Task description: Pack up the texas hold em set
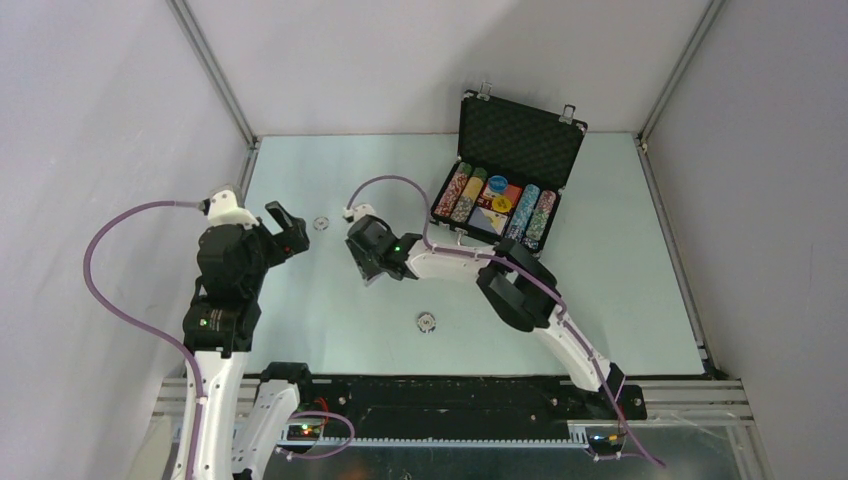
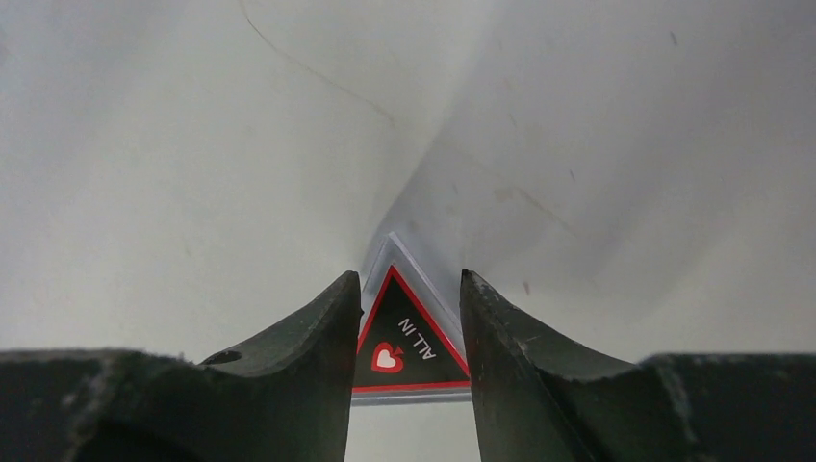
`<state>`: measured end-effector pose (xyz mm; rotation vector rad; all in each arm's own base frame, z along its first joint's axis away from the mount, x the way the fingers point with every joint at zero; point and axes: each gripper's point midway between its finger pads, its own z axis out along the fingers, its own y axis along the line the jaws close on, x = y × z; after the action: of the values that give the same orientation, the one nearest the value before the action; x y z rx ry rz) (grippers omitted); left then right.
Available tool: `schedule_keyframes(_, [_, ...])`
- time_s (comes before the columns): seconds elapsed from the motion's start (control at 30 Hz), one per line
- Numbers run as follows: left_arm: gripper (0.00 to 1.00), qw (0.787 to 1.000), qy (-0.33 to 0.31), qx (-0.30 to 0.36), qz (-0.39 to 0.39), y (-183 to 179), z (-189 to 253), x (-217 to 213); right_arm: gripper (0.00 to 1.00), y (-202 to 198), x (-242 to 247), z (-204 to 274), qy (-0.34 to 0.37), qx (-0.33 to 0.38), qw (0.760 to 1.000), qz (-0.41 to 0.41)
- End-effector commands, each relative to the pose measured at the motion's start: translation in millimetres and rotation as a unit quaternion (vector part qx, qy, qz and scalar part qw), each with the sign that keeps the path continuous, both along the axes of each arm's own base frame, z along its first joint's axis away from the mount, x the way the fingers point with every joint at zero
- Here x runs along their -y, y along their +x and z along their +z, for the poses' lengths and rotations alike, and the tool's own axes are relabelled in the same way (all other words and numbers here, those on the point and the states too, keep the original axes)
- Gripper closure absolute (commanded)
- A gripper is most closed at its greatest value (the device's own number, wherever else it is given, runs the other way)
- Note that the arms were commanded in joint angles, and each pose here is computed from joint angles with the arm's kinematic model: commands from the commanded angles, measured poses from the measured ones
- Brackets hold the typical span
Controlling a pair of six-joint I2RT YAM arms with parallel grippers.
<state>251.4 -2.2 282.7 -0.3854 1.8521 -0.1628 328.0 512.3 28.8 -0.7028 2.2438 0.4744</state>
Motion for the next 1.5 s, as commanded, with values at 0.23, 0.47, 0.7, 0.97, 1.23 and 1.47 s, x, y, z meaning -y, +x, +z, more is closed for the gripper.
schedule_keyframes(0.23, [0.0, 1.0, 0.001, 0.017, -0.003, 2, 5, 0, 0.46, -29, 88, 19, -0.061, -0.038, 0.995, -0.072])
schedule_keyframes(0.47, [0.0, 1.0, 0.001, 0.011, 0.002, 4, 2, -2, 0.39, 11, 41, 113, 0.055, 0.08, 0.994, -0.057])
schedule_keyframes(0.7, [0.0, 0.999, -0.006, -0.032, 0.011, 21, -15, -3, 0.37, -5, 66, 225, 0.174, 0.163, 0.969, -0.066])
schedule_keyframes(0.97, [0.0, 0.978, -0.089, -0.178, 0.068, 78, -87, 2, 0.37, -85, 144, 230, 0.161, 0.122, 0.975, -0.091])
schedule_keyframes(1.23, [0.01, 0.946, -0.104, -0.273, 0.138, 139, -163, -37, 0.37, -139, 225, 207, 0.167, 0.074, 0.975, -0.129])
schedule_keyframes(1.47, [0.03, 0.939, -0.112, -0.304, 0.118, 170, -201, -49, 0.37, -149, 272, 213, 0.183, 0.081, 0.966, -0.165])
